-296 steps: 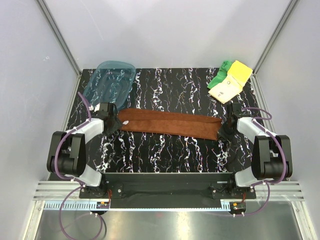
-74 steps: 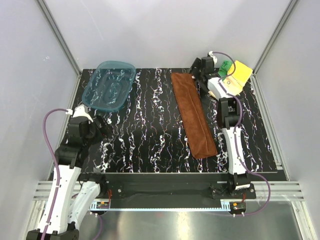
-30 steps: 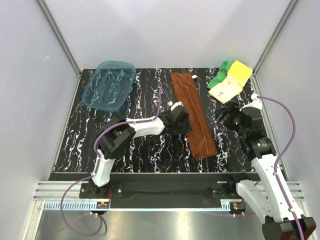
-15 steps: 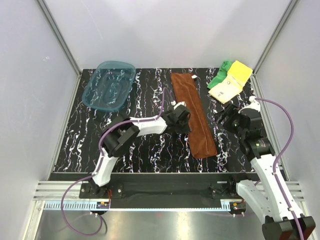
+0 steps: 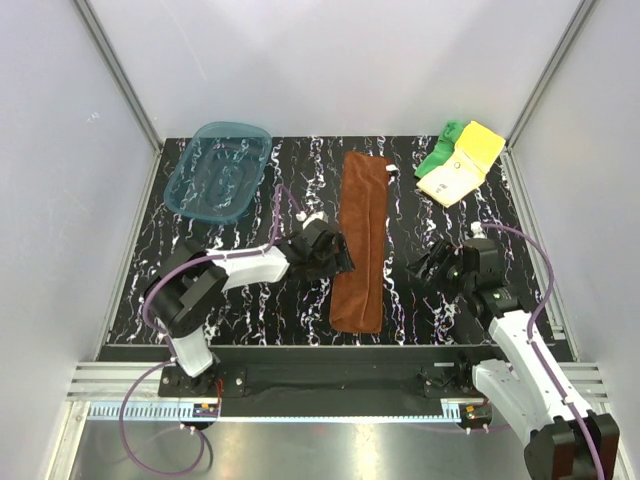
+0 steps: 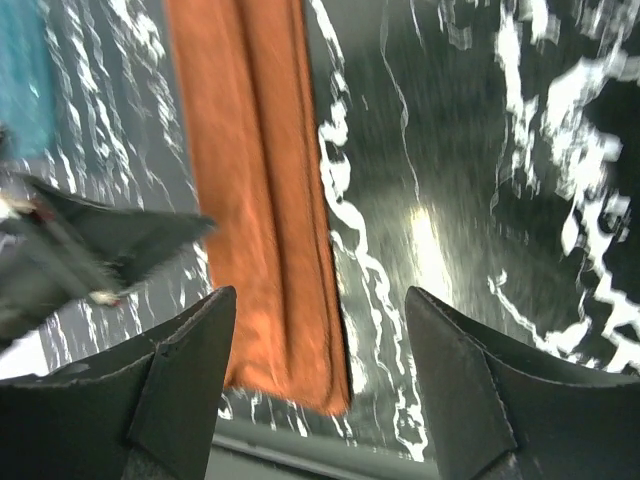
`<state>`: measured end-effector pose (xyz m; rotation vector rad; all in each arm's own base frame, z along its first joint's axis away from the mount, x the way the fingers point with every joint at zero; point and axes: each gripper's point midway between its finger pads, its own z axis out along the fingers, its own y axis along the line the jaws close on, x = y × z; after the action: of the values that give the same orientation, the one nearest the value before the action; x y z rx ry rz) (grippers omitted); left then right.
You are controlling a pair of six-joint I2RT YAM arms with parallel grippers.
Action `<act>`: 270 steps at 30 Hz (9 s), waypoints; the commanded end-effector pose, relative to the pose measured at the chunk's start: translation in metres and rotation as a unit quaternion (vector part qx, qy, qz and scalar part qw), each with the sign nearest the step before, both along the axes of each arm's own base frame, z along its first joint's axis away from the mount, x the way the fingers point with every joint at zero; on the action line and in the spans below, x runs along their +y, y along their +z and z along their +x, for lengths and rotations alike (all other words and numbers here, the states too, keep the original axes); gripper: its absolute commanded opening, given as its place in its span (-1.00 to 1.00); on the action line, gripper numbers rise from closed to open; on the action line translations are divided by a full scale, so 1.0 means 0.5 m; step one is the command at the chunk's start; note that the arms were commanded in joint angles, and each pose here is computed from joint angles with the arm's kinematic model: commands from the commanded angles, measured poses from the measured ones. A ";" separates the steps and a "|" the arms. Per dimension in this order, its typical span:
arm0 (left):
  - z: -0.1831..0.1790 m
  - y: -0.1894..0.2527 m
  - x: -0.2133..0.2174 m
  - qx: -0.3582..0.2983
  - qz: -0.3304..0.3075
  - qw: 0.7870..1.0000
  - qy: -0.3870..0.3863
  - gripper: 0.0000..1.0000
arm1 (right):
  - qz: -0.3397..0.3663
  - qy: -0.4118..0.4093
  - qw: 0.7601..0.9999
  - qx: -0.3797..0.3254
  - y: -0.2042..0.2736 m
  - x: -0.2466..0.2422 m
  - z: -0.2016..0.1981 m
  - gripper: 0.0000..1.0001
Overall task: Roll the towels
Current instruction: Fold the towel, then roll the towel
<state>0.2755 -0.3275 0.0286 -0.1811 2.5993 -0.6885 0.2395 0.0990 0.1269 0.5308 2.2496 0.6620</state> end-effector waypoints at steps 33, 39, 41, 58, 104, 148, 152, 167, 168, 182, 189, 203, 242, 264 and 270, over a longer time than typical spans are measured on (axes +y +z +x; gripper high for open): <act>-0.196 0.019 0.172 -0.021 0.004 1.000 0.011 0.50 | 0.038 0.089 0.988 0.119 -0.143 0.205 -0.162 -0.20; -0.194 0.023 0.183 -0.030 0.012 0.999 0.014 0.50 | 0.026 0.082 0.986 0.141 -0.167 0.206 -0.170 -0.24; -0.195 0.021 0.184 -0.029 0.013 0.999 0.013 0.50 | 0.039 0.084 0.986 0.138 -0.165 0.215 -0.168 -0.25; -0.223 0.026 0.126 -0.029 -0.027 0.999 -0.030 0.50 | -0.014 0.055 0.990 0.128 -0.161 0.151 -0.189 -0.27; -0.298 -0.061 0.101 0.032 -0.007 0.997 -0.067 -0.42 | 0.034 0.071 0.987 0.143 -0.188 0.166 -0.219 -0.96; -0.264 0.046 0.044 -0.039 0.012 0.988 -0.148 0.61 | -0.011 -0.053 0.983 0.175 -0.112 0.155 0.032 -0.77; -0.263 0.041 0.054 -0.040 0.016 0.989 -0.139 0.61 | -0.025 -0.102 0.979 0.177 -0.146 0.092 0.047 -0.81; -0.265 0.030 0.051 -0.036 0.018 0.989 -0.144 0.61 | -0.035 -0.050 0.978 0.201 -0.199 0.115 0.075 0.55; -0.266 0.029 0.051 -0.035 0.018 0.989 -0.144 0.61 | -0.036 -0.049 0.980 0.188 -0.184 0.113 0.076 0.63; -0.268 0.022 0.059 -0.036 0.018 0.989 -0.140 0.60 | -0.009 -0.006 0.985 0.170 -0.181 0.088 -0.065 0.72; -0.271 0.015 0.060 -0.030 0.022 0.989 -0.141 0.57 | 0.043 0.031 0.987 0.153 -0.206 0.135 -0.126 0.43; -0.272 0.000 0.063 -0.021 0.032 0.989 -0.140 0.54 | 0.039 0.052 0.983 0.174 -0.259 0.177 -0.154 -0.37; -0.277 -0.010 0.083 -0.024 0.033 0.990 -0.132 0.54 | -0.102 0.034 0.987 0.123 -0.059 0.213 0.178 0.67; -0.258 0.154 -0.102 -0.123 -0.058 0.952 -0.274 -0.27 | -0.122 -0.046 0.991 0.032 0.036 0.010 0.144 0.61; -0.234 0.154 -0.143 -0.137 -0.043 0.944 -0.298 -0.41 | -0.121 -0.046 0.991 0.031 0.033 -0.004 0.121 0.60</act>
<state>0.1500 -0.3746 0.0886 0.5814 2.4288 -0.8927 0.3004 0.1052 0.1366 0.5481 2.3425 0.3492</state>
